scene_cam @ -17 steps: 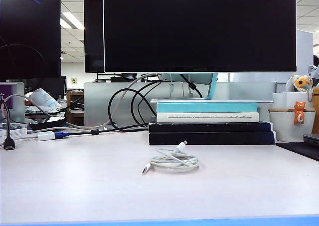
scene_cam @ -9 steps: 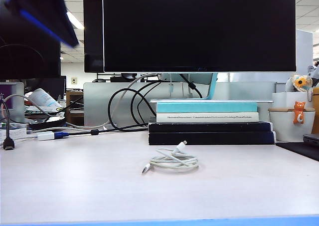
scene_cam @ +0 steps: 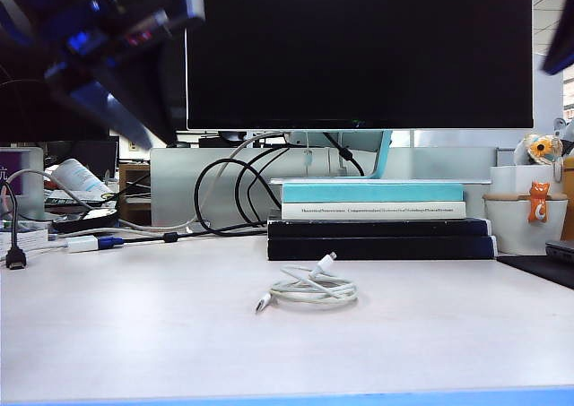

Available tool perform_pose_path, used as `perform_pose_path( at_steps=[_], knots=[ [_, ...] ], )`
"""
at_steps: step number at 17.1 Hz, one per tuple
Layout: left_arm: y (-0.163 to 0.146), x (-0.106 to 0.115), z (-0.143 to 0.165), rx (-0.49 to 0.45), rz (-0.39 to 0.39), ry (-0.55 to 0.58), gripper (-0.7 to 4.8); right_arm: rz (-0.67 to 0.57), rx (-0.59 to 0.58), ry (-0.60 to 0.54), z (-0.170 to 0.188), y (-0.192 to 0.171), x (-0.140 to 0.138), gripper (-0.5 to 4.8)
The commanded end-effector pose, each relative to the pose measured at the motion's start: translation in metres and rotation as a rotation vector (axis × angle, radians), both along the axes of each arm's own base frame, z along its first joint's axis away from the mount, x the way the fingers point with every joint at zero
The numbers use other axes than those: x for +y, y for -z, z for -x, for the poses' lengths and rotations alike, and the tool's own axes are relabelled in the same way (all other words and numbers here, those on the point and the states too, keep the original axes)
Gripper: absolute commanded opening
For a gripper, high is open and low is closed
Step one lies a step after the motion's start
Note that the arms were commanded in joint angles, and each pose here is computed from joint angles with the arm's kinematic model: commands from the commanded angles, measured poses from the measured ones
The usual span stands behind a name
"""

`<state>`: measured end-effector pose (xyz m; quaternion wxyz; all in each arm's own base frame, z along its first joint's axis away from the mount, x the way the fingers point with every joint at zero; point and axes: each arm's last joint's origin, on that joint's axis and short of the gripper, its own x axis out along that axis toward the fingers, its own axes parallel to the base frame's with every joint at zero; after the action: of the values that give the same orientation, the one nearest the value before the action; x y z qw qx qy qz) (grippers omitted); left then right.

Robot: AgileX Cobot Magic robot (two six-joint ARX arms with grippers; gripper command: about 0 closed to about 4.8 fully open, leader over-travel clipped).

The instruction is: Unfold the white charging cable into a straight cable.

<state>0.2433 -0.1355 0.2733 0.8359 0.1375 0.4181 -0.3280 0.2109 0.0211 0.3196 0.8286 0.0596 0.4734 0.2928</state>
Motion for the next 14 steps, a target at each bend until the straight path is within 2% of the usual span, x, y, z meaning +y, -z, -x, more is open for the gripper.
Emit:
perform_pose_path(
  at_steps=[1,2,3,4,5,6,8,10,13,14],
  knots=[
    [0.009,-0.006,-0.007,0.045,0.034,0.037,3.12,-0.031,0.0,-0.07,-0.01,0.007,0.012,-0.06],
    [0.012,-0.008,-0.008,0.056,0.049,0.075,3.13,-0.029,0.001,-0.09,-0.012,0.009,0.015,-0.05],
    [0.016,-0.011,-0.011,0.056,0.06,0.152,3.13,-0.013,-0.015,-0.166,-0.017,0.013,0.026,0.18],
    [0.018,-0.012,-0.012,0.05,0.061,0.173,3.13,-0.005,-0.02,-0.206,-0.018,0.016,0.031,0.43],
    [0.022,-0.015,-0.016,0.042,0.062,0.177,3.12,0.007,-0.017,-0.285,-0.022,0.022,0.046,1.08],
    [0.024,-0.016,-0.019,0.036,0.066,0.177,3.12,0.011,-0.014,-0.304,-0.025,0.025,0.052,1.3],
    [0.032,-0.021,-0.026,0.036,0.078,0.172,3.1,0.038,0.011,-0.349,-0.032,0.037,0.067,1.41],
    [0.042,-0.025,-0.032,0.082,0.098,0.162,3.1,0.082,0.04,-0.374,-0.037,0.048,0.079,1.41],
    [0.07,-0.035,-0.045,0.219,0.19,0.143,3.11,0.104,0.077,-0.375,-0.041,0.057,0.082,1.51],
    [0.076,-0.036,-0.047,0.237,0.197,0.134,3.11,0.111,0.075,-0.373,-0.041,0.057,0.082,1.5]
  ],
)
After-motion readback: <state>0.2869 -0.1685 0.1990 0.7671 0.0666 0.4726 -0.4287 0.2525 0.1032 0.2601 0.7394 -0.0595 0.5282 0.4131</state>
